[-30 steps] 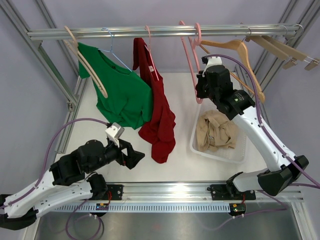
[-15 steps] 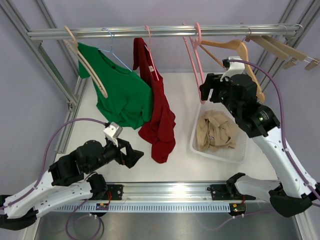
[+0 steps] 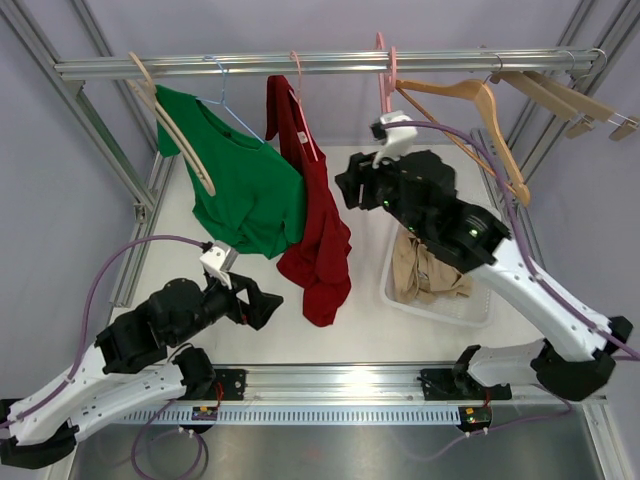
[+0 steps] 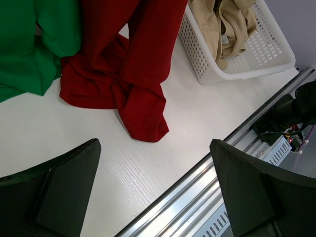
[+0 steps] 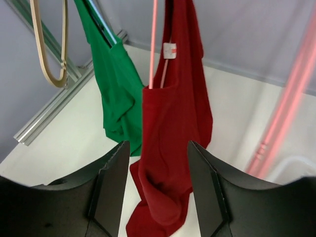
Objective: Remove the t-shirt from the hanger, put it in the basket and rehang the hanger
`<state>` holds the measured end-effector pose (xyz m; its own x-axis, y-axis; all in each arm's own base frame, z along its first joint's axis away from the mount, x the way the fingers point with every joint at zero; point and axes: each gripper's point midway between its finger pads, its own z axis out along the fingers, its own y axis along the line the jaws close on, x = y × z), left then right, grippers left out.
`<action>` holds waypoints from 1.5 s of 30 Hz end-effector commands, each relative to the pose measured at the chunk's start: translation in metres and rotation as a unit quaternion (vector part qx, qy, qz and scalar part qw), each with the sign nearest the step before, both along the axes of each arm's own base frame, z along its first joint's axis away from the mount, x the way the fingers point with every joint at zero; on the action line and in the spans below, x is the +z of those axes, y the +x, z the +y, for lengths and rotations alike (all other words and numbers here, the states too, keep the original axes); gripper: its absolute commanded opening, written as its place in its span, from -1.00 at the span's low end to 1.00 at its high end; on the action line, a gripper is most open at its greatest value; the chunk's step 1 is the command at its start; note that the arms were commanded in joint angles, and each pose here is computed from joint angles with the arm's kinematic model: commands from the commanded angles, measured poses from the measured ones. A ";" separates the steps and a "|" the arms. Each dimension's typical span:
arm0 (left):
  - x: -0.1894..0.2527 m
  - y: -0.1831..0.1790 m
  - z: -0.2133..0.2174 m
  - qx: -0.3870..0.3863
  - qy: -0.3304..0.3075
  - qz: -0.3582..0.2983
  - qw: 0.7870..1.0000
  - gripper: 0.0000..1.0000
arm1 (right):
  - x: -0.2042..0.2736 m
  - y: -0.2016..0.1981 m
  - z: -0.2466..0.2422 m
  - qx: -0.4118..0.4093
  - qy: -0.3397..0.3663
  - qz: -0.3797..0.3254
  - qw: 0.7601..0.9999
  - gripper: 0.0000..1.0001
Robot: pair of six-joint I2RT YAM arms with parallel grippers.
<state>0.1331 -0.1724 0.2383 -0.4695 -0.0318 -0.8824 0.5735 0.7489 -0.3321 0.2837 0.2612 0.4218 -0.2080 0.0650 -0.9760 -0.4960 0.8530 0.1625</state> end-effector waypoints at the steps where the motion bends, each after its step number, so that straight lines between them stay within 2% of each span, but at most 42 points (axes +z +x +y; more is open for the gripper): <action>1: 0.015 0.006 0.008 0.023 -0.022 -0.027 0.999 0.98 | 0.001 0.017 0.038 0.012 0.002 -0.015 1.000 0.20; 6: 0.019 0.005 0.011 0.025 -0.033 -0.031 0.999 0.98 | -0.018 0.034 0.063 0.013 -0.020 0.001 1.000 0.26; 11: 0.019 0.004 0.010 0.023 -0.036 -0.030 0.999 0.98 | -0.032 0.047 0.067 -0.010 -0.042 0.005 0.999 0.22; 14: 0.020 0.004 0.010 0.023 -0.036 -0.030 0.999 0.98 | -0.037 0.050 0.068 -0.013 -0.047 0.005 0.999 0.15; 18: 0.020 0.005 0.010 0.025 -0.037 -0.029 0.999 0.98 | -0.044 0.056 0.068 -0.025 -0.058 0.004 0.998 -0.08; 24: 0.025 0.007 0.009 0.038 -0.058 -0.020 0.997 0.98 | -0.062 0.068 0.072 -0.036 -0.090 0.002 0.995 -0.11; 27: 0.031 0.012 0.009 0.055 -0.068 -0.015 0.996 0.98 | -0.063 0.069 0.073 -0.038 -0.089 -0.002 0.995 -0.50; 28: 0.036 0.012 0.008 0.055 -0.074 -0.017 0.996 0.98 | -0.057 0.070 0.072 -0.041 -0.080 -0.010 0.996 -0.70; 30: 0.047 0.017 0.004 0.062 -0.081 -0.020 0.995 0.98 | -0.043 0.067 0.069 -0.042 -0.061 -0.027 0.997 -0.88; 33: 0.059 0.027 -0.005 0.073 -0.093 -0.023 0.993 0.95 | -0.025 0.062 0.062 -0.043 -0.039 -0.046 0.997 -0.99; 41: 0.088 0.056 -0.030 0.112 -0.166 -0.040 0.979 0.89 | 0.023 0.054 0.045 -0.061 0.021 -0.106 0.992 -1.00; 45: 0.135 0.065 -0.039 0.108 -0.202 -0.076 0.970 0.83 | 0.020 0.046 0.039 -0.066 0.032 -0.115 0.991 -1.00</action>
